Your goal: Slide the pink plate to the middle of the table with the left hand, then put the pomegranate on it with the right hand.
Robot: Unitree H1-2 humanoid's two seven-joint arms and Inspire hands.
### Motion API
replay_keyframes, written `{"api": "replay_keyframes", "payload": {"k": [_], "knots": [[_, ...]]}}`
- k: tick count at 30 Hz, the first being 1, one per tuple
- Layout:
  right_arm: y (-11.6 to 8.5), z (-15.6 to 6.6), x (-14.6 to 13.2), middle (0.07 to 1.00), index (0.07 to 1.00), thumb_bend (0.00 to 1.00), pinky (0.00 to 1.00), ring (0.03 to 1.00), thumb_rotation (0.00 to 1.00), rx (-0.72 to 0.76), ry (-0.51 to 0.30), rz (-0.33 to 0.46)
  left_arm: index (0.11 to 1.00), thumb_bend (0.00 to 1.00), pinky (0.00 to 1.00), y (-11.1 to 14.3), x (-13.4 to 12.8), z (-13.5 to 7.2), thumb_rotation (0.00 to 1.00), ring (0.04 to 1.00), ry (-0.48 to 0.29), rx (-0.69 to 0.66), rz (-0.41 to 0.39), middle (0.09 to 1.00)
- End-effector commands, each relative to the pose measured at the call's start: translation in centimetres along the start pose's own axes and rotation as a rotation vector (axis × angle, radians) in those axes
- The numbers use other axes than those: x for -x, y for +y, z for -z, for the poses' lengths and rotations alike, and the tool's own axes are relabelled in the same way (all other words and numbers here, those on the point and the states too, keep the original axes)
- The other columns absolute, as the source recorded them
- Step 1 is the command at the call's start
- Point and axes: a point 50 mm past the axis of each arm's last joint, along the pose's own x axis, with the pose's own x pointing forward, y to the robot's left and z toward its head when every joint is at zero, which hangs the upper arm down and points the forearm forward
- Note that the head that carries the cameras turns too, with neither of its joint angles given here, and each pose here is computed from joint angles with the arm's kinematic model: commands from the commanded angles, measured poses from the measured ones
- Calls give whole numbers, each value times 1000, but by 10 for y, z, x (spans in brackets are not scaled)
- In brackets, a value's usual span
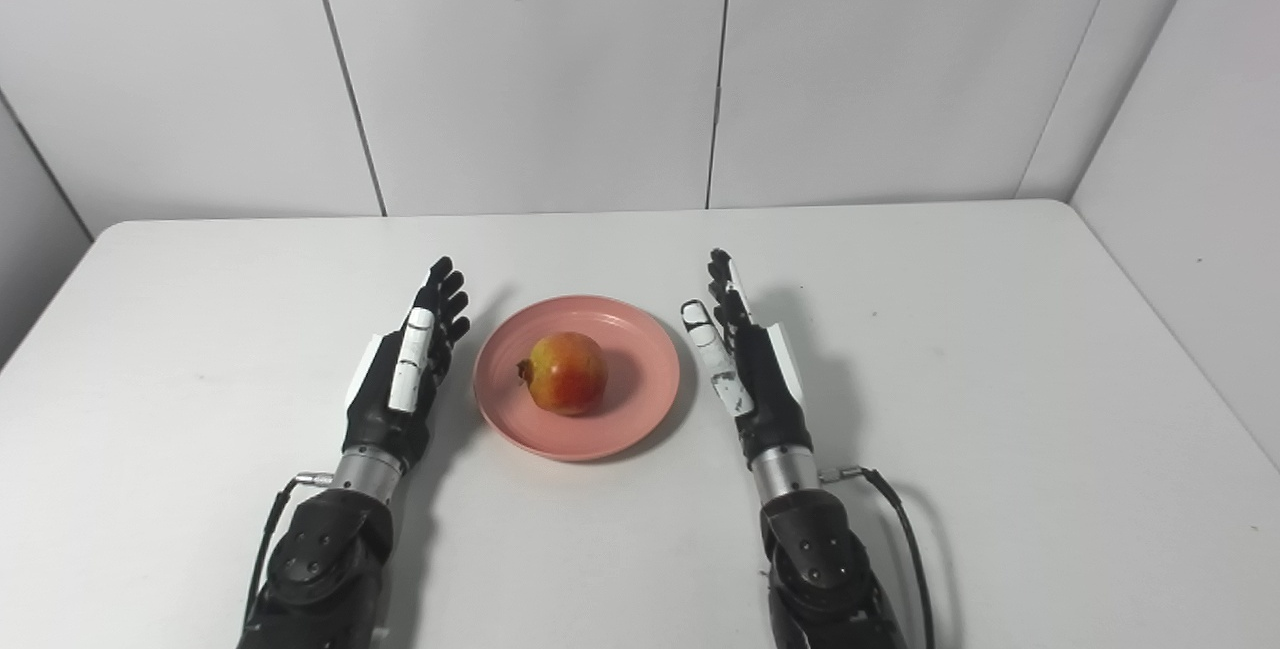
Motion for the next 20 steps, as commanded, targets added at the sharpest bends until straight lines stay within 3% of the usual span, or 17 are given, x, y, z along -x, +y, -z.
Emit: {"api": "replay_keyframes", "payload": {"k": [1,10,20], "knots": [[-1,-16,-11,1000,1000,648,1000,1000,967,-26,-84,9,1000,578,985,-1,-9,-17,1000,1000,-63,-2,12,1000],[-3,-11,-12,1000,1000,686,1000,1000,845,-132,-71,51,1000,592,985,2,-12,-16,1000,1000,-59,10,5,1000],[-10,-8,-7,1000,1000,648,1000,1000,845,-130,-55,59,1000,593,984,2,-14,-14,1000,1000,-57,10,8,1000]]}}
